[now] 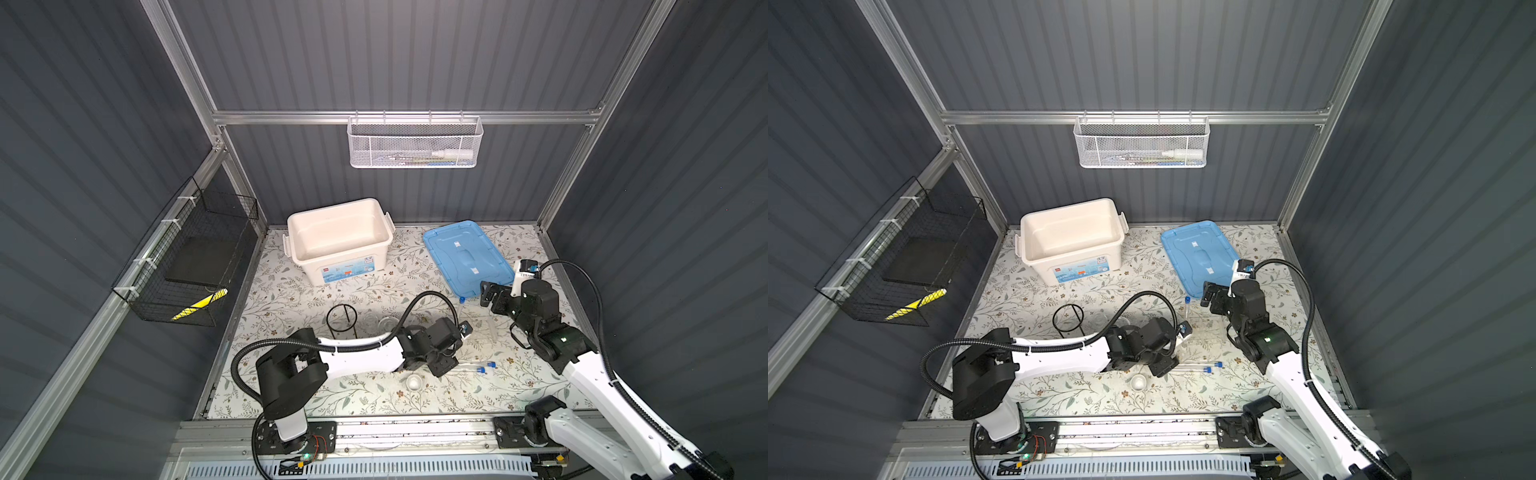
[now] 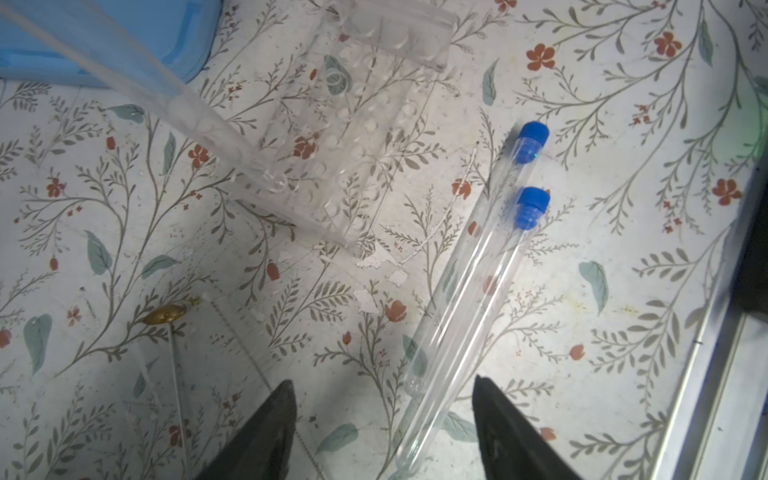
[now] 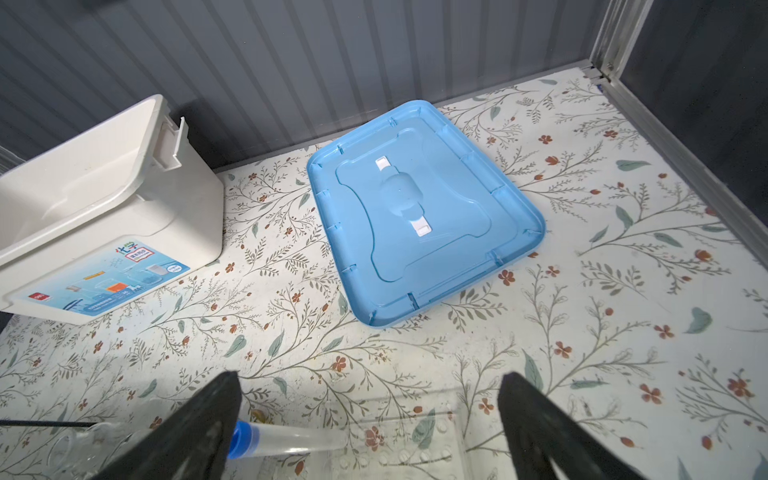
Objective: Organize the chemistry lab equipment
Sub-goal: 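Move the left gripper over the blue-capped tubes lying on the table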
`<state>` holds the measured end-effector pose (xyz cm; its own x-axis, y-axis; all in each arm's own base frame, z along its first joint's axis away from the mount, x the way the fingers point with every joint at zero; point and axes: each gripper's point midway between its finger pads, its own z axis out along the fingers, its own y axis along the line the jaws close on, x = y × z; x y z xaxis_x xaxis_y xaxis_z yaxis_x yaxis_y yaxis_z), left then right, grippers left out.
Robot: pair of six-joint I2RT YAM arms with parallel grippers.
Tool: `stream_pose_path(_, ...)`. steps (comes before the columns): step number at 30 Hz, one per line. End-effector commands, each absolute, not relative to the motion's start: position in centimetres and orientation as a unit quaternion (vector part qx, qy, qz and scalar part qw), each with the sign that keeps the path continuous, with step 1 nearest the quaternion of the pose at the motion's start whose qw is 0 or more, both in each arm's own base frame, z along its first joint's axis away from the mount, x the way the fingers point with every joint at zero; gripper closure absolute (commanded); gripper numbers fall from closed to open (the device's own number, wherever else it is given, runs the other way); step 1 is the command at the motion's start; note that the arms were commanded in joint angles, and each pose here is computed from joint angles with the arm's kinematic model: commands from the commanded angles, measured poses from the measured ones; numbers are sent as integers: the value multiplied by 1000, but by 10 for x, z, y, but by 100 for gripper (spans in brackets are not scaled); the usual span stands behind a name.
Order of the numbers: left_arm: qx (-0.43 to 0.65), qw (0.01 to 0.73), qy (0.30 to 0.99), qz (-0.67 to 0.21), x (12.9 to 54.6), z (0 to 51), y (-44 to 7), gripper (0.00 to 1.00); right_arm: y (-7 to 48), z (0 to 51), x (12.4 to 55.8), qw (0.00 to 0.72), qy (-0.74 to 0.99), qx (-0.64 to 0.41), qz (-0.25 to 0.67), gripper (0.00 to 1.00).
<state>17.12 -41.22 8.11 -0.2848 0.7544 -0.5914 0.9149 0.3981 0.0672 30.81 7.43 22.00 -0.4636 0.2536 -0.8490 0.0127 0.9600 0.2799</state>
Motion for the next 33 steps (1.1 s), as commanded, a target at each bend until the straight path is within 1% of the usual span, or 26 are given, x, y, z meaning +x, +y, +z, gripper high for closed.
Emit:
stream_pose_path(1, 555, 258, 777, -146, 164, 73, -418, 34, 76, 211, 302, 495, 855, 80, 132, 1)
stream_pose_path(9, 561, 245, 778, -140, 164, 55, -423, 40, 72, 206, 300, 494, 853, 96, 137, 1)
stream_pose_path(14, 560, 239, 780, -143, 163, 48, -424, 41, 70, 205, 298, 495, 852, 103, 138, 1)
stream_pose_path(21, 558, 231, 782, -154, 159, 45, -427, 44, 69, 202, 298, 493, 852, 107, 140, 1)
stream_pose_path(24, 559, 227, 782, -158, 156, 45, -426, 47, 69, 201, 297, 492, 852, 108, 140, 1)
stream_pose_path(33, 549, 244, 784, -155, 157, 58, -424, 46, 69, 197, 296, 488, 853, 112, 143, 1)
